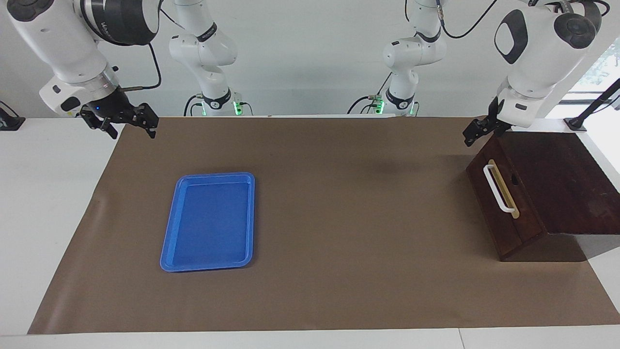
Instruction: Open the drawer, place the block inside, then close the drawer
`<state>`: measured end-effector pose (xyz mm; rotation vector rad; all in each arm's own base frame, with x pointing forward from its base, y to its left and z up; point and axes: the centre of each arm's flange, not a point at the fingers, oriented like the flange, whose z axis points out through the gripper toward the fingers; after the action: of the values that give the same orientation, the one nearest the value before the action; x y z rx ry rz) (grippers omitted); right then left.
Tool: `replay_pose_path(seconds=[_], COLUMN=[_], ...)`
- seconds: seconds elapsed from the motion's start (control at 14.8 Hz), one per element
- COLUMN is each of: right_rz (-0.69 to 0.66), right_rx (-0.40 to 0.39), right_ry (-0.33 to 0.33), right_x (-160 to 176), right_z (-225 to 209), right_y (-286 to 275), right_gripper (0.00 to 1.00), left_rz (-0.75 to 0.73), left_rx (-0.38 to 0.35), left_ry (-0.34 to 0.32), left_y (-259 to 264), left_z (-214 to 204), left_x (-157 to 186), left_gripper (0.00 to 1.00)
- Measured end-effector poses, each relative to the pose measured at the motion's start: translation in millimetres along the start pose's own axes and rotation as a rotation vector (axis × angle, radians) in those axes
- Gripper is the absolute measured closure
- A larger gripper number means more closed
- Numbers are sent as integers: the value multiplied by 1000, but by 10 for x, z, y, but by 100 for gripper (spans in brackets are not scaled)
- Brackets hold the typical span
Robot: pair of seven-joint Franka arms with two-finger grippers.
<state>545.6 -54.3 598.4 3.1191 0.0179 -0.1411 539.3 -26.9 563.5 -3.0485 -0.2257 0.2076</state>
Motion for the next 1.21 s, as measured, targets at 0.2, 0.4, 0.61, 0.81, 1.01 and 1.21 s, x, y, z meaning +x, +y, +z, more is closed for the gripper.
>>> replay_pose_path(seconds=[0.2,0.4,0.61,0.81,1.01,1.21], right_rz=[-1,-5,-5,-5,-5,-5], right_rx=[0,-1,-1,-1,-1,-1], right_ry=[0,1,1,1,2,2], right_x=[-1,1,0,0,-2,-3], right_z=[-3,-4,-4,-6,-9,-9], right_y=[-6,-25,-25,-25,-25,-25], right_gripper=[0,0,0,0,0,0], left_rz=[98,135,163,175,194,204], left_rx=[-35,-43,-43,-44,-43,-43], left_ry=[-9,9,14,22,24,24], left_y=[137,185,179,160,153,157], left_z=[-121,-220,-266,-331,-357,-360], left_x=[37,21,-18,-71,-96,-101], left_gripper=[0,0,0,0,0,0])
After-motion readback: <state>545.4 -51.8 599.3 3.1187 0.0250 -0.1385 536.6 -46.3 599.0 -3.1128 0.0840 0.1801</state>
